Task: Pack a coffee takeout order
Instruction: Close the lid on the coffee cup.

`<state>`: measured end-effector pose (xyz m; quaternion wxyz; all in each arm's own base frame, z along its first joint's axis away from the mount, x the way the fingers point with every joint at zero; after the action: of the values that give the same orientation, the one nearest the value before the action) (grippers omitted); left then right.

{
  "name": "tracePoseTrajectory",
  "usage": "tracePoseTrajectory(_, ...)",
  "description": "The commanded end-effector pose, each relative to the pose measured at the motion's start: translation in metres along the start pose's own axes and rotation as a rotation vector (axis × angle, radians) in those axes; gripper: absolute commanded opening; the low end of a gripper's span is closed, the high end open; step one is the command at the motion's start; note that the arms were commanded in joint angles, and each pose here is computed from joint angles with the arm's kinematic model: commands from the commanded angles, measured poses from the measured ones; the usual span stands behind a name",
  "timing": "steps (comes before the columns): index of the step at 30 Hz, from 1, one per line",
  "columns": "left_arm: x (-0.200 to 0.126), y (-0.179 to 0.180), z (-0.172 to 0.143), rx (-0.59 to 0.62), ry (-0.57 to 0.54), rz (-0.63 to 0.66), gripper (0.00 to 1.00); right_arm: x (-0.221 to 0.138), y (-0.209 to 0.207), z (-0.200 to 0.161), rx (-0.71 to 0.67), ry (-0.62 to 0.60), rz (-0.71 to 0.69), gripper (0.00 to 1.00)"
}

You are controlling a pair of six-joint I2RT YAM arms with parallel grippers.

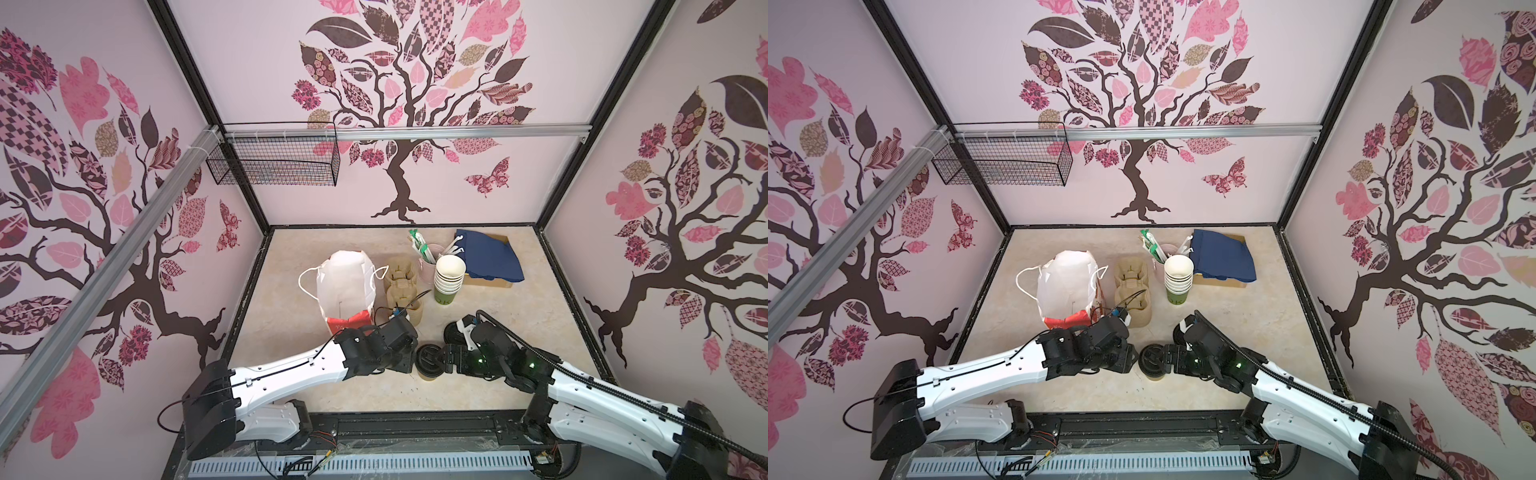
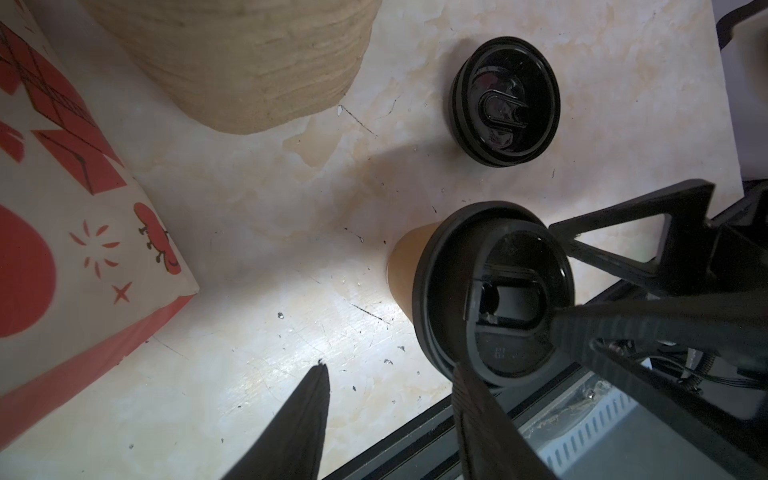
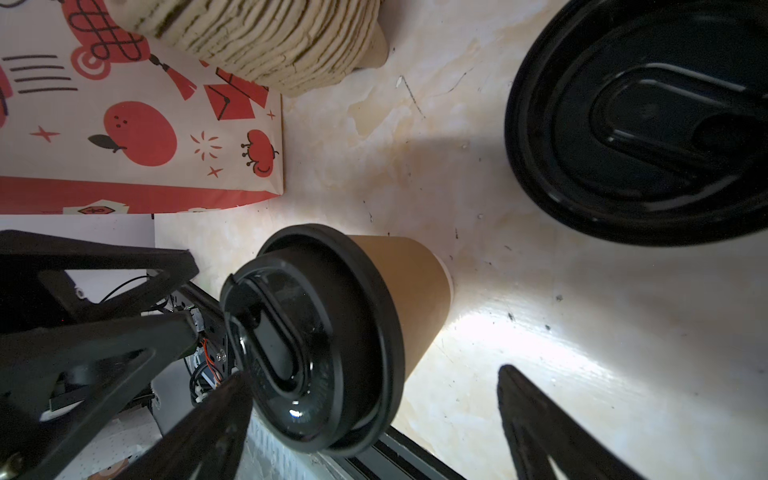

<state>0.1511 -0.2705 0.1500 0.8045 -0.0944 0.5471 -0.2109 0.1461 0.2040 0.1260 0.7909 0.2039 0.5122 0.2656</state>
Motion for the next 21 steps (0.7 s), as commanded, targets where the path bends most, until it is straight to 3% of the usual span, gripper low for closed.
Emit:
tracePoseTrajectory(1,0.009,0.000,-0.009,-0.017,0.037,-0.021,0.52,0.001,0.001,0.002,0.007,-0.005,0.002,0.93)
tracePoseTrajectory(21,0.022,0.002,-0.017,-0.027,0.064,-0.028,0.49,0.004,0.001,-0.001,0.006,0.020,0.002,0.92)
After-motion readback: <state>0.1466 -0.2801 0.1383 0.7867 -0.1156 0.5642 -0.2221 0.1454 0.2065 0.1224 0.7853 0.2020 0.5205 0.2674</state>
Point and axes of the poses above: each gripper's point midway between its finger pads, its own x axis out along the fingers, its own y axis along the line the jaws close on, z = x × y, the point moved 3 cm from there along -x, back along the fingers, and after that the axes turned 7 degrees about -x, right-handed, at the moved point
